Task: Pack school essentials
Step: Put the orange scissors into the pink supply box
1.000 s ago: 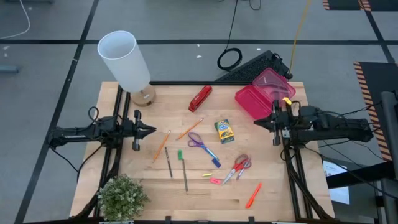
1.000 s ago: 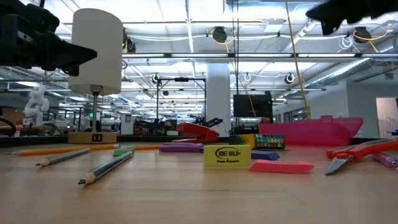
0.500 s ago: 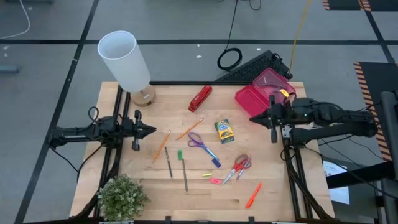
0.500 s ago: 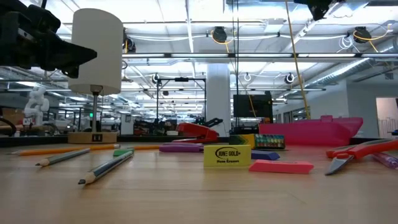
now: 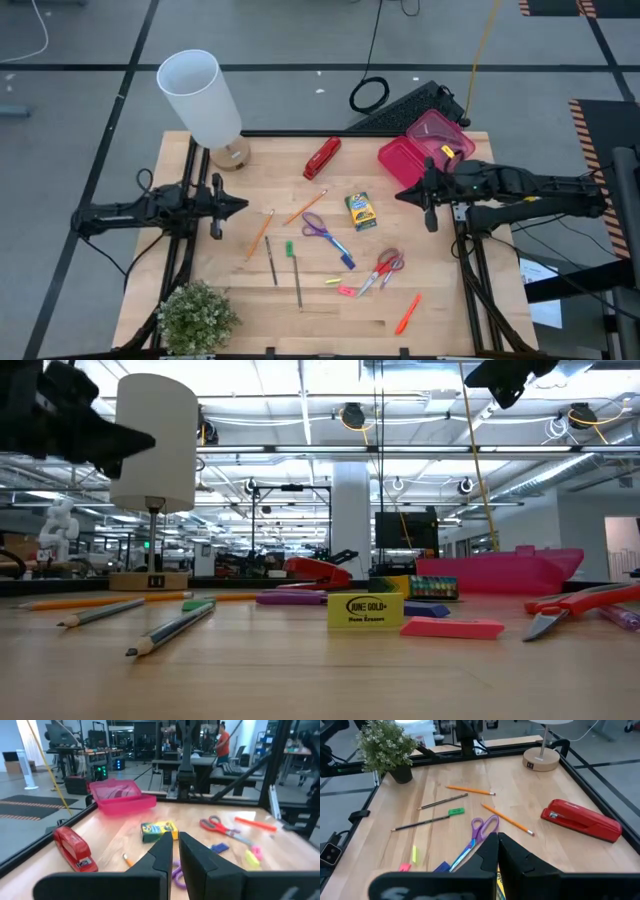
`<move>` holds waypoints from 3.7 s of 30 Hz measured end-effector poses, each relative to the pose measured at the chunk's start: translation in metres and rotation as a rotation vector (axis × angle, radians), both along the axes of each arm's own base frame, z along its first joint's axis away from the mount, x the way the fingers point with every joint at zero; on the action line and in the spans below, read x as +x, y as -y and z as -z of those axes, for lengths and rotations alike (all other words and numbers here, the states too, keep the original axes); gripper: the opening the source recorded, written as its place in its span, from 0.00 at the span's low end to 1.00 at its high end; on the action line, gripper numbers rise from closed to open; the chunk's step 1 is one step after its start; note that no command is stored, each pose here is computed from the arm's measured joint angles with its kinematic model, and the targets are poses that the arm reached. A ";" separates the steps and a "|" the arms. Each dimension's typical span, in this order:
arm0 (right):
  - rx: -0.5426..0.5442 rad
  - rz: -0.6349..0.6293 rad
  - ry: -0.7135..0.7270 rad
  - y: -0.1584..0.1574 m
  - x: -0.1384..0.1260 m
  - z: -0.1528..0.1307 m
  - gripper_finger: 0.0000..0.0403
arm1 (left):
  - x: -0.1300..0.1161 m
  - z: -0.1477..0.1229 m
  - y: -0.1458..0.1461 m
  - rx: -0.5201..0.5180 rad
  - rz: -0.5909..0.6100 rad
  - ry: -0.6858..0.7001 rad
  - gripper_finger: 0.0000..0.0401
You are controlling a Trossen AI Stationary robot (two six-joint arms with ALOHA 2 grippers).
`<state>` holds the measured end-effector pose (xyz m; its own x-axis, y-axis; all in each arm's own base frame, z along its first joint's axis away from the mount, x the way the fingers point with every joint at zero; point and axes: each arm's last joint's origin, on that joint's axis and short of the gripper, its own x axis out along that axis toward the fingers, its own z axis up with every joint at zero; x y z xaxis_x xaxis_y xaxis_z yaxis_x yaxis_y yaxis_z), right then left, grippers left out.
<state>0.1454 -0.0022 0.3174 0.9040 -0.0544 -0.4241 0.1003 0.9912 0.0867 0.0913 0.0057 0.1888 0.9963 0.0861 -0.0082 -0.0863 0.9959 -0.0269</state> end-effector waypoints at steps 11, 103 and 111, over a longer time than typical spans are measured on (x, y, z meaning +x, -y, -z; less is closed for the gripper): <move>0.010 0.005 -0.025 0.000 0.006 0.004 0.00 | -0.008 -0.088 0.001 -0.010 0.006 -0.132 0.09; 0.017 -0.427 -0.613 -0.061 0.060 0.148 0.18 | 0.154 -0.111 -0.008 0.103 0.028 -0.612 0.09; 0.090 -0.188 -0.464 -0.034 0.047 0.115 0.19 | 0.154 -0.112 -0.009 0.144 0.035 -0.607 0.09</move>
<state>0.1920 0.0317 0.2025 0.6100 0.1465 -0.7787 -0.0311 0.9864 0.1613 0.2455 0.0143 0.3010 0.8200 0.0961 -0.5643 -0.0118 0.9884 0.1511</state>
